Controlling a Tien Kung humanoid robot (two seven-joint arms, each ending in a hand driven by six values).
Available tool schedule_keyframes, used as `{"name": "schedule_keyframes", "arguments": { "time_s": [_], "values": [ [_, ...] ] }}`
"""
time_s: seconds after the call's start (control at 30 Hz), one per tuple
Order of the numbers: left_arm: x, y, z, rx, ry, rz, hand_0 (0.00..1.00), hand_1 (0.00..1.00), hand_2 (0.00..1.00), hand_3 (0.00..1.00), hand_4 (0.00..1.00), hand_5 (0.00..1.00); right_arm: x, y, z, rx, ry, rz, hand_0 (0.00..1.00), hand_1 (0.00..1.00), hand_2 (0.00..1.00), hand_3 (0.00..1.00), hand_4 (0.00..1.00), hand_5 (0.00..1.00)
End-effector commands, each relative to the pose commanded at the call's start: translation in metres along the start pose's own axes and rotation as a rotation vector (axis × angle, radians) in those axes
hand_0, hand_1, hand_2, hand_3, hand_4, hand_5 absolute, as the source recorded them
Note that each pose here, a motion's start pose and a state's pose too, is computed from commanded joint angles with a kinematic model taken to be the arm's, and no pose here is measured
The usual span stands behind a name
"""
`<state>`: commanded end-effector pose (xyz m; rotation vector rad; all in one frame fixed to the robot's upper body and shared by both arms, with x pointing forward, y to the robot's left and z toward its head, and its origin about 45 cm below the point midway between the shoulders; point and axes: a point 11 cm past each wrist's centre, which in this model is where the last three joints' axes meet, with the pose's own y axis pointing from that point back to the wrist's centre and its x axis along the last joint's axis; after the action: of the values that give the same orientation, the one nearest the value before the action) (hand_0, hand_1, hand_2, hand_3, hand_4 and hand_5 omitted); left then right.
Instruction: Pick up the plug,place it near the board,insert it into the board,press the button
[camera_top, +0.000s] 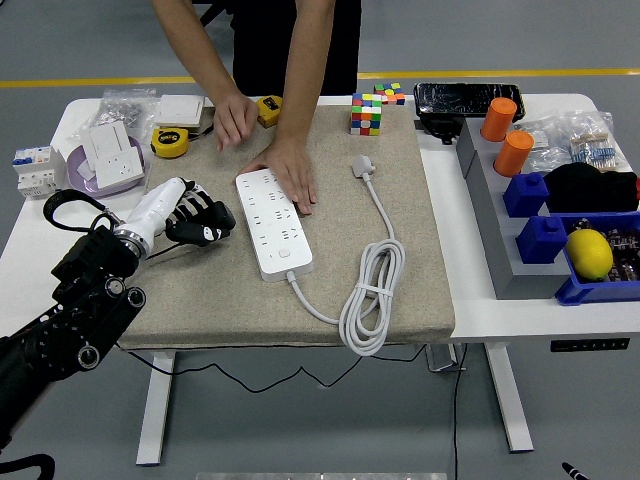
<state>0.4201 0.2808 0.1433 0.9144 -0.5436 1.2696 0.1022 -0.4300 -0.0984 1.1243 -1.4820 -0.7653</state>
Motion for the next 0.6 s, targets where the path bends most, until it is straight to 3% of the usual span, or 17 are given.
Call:
{"name": "schedule_keyframes", "arguments": {
  "time_s": [0.03, 0.2, 0.23, 0.6],
  "values": [
    [0.0005, 0.0, -0.0003, 0.001, -0.001, 0.001, 0.791, 0.836, 0.725, 0.565, 0.943, 0.372, -0.0001, 0.0, -0.0004, 0.001, 0.001, 0.0, 0.854, 0.812, 0.783, 0.799, 0.998, 0.846],
    [0.0021, 0.0002, -0.0022, 0.006, -0.008, 0.003, 0.791, 0.836, 0.725, 0.565, 0.943, 0.372, 0.0, 0.0, -0.0012, 0.003, 0.002, 0.0, 0.854, 0.812, 0.783, 0.799, 0.998, 0.846],
    [0.002, 0.0004, -0.0028, 0.008, -0.011, 0.001, 0.919, 0.946, 0.797, 0.586, 0.965, 0.393, 0.0001, 0.0, -0.001, 0.002, 0.002, 0.0, 0.854, 0.811, 0.783, 0.799, 0.998, 0.845],
    [0.0017, 0.0033, -0.0032, 0.006, -0.022, -0.009, 0.959, 0.977, 0.82, 0.596, 0.968, 0.387, 0.0, 0.0, 0.0011, -0.002, 0.003, 0.0, 0.854, 0.811, 0.782, 0.799, 0.998, 0.844]
  ]
}}
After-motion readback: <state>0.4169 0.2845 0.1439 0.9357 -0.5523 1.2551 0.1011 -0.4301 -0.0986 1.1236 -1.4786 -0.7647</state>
